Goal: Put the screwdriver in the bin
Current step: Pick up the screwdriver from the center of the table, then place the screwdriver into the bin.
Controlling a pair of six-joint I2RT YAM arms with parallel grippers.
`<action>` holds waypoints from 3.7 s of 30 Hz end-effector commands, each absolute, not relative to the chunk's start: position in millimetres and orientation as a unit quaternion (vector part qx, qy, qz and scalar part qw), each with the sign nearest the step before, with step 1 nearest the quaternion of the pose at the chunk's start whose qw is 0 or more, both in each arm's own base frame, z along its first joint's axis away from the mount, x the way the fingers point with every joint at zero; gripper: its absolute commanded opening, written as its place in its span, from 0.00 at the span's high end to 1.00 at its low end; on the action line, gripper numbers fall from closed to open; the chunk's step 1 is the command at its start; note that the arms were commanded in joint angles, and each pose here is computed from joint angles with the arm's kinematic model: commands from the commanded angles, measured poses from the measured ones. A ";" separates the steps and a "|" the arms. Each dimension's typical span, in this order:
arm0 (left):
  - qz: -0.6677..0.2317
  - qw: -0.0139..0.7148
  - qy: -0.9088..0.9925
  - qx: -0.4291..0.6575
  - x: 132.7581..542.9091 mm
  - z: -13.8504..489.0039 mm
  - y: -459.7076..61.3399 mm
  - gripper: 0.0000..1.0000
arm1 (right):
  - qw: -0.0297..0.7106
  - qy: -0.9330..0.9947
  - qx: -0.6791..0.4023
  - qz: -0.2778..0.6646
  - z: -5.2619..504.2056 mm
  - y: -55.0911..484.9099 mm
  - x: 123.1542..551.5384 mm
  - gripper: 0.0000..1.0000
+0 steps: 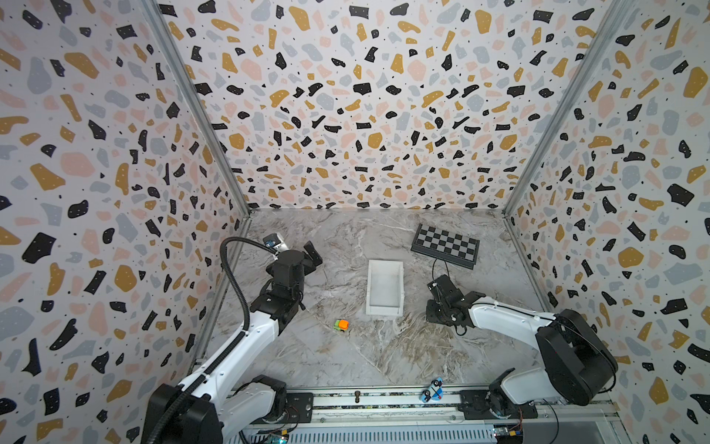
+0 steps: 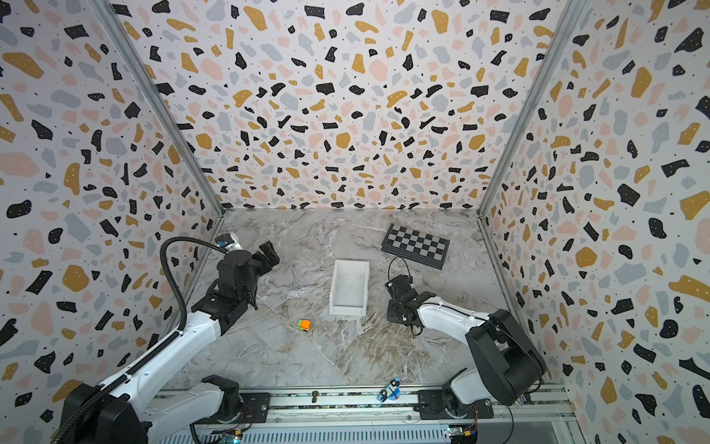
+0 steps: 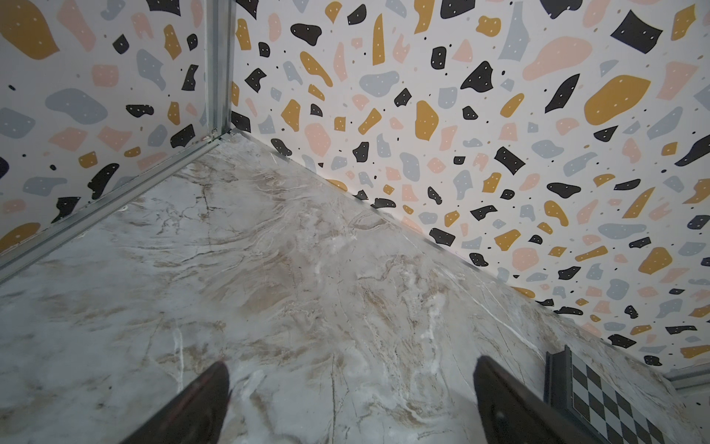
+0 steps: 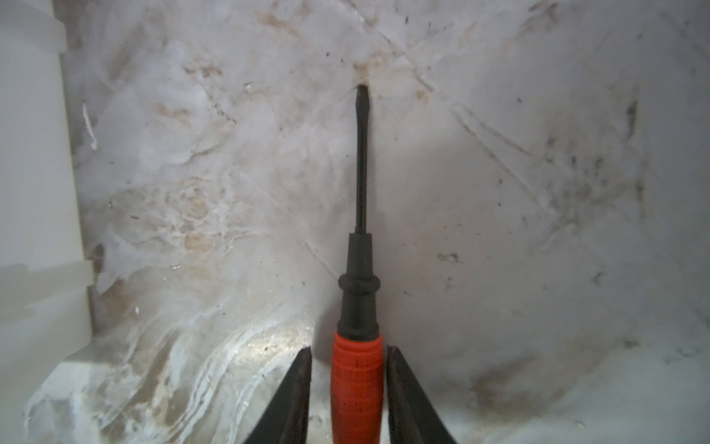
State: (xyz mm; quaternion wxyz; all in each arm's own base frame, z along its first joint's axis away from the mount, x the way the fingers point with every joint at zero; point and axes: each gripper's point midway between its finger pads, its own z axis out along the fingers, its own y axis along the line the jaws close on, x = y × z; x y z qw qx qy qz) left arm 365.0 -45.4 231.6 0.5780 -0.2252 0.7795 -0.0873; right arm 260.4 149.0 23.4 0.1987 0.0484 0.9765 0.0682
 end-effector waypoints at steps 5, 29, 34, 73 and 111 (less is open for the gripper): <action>-0.087 0.591 0.769 -0.226 366.4 240.5 -44.9 0.00 | 0.194 0.978 0.053 0.049 18.0 144.7 260.8 0.68; -0.076 0.595 0.766 -0.231 363.4 238.7 -39.7 0.00 | 0.191 0.980 0.059 -0.003 11.9 132.2 254.5 0.72; -0.073 0.597 0.765 -0.231 363.5 239.0 -38.7 0.00 | 0.191 0.980 0.053 -0.002 14.7 133.7 255.8 0.72; -0.048 0.608 0.758 -0.232 362.9 253.9 -26.6 0.00 | 0.301 0.944 -0.110 0.071 170.9 256.7 301.8 0.84; -0.024 0.609 0.759 -0.230 363.6 261.8 -10.4 0.00 | 0.253 0.948 -0.173 0.084 102.9 323.3 310.9 0.84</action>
